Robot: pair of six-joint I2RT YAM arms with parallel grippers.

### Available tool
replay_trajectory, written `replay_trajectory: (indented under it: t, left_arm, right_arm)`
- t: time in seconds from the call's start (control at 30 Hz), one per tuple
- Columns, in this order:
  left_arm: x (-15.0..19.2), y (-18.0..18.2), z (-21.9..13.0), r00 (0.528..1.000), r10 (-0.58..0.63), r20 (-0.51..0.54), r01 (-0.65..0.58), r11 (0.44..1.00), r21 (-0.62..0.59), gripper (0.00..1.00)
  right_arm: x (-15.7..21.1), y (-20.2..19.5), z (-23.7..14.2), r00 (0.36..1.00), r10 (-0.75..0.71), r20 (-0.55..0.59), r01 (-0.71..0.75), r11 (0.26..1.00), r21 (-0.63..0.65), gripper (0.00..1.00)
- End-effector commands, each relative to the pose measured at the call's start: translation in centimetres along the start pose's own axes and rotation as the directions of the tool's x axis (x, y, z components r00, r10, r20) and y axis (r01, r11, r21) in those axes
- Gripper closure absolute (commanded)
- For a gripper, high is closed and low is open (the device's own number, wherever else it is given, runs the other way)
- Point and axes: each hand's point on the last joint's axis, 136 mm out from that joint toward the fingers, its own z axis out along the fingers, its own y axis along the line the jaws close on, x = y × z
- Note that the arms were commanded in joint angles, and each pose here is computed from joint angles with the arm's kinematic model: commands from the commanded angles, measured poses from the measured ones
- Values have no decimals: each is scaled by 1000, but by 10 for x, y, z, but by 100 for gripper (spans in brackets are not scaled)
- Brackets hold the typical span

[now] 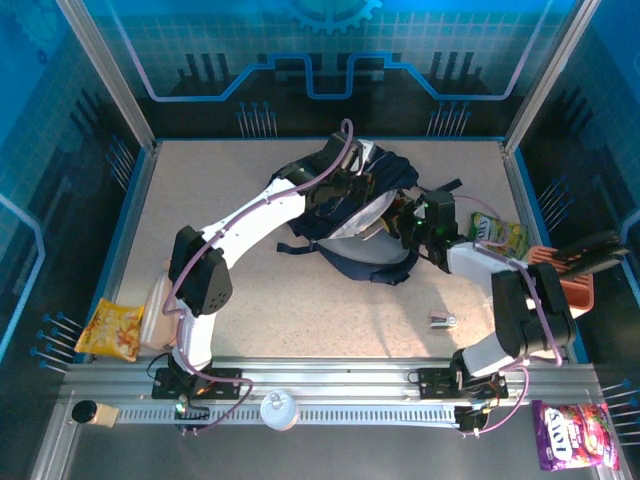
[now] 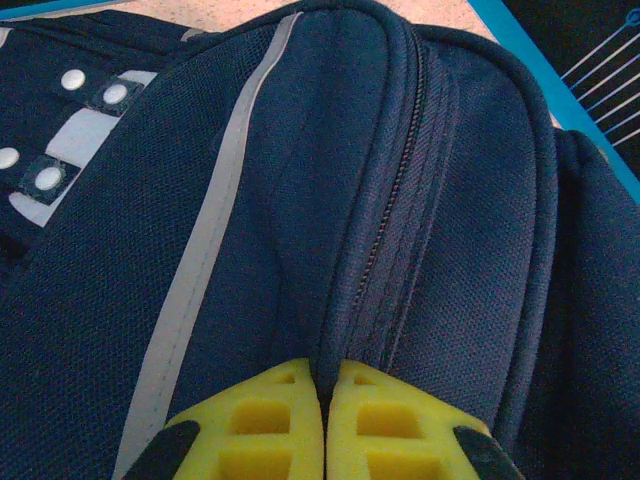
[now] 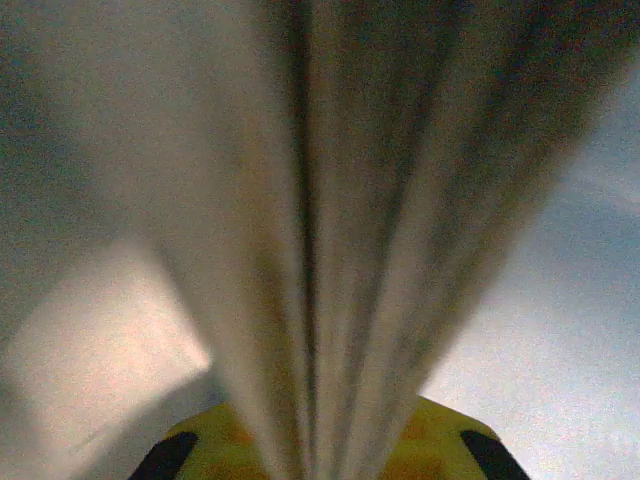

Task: Pack the student bag
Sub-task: Place the book in the student bag.

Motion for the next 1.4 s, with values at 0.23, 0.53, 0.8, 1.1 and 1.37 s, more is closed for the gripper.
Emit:
replay_trajectory:
  t: [0.23, 0.53, 0.8, 1.1, 1.37]
  left_arm:
    - [-51, -20, -45, 984, -54, 170, 33, 992, 123, 100]
    - [-53, -13, -48, 981, -79, 174, 58, 991, 124, 100]
    - [-50, -3, -46, 981, -105, 166, 87, 990, 111, 100]
    - [-47, 2, -45, 980, -116, 162, 98, 989, 114, 100]
    - [-44, 1, -43, 981, -121, 150, 103, 987, 123, 100]
  right_arm:
    - [-10, 23, 61, 1000, -2, 13, 3, 998, -61, 100]
    - [-8, 18, 80, 1000, -6, -25, 6, 1000, -16, 88]
    - [-1, 13, 47, 999, -28, -33, 29, 999, 26, 54]
    - [10, -26, 17, 999, -32, -37, 37, 988, 149, 54]
    - [8, -22, 39, 997, -40, -65, 49, 988, 144, 68]
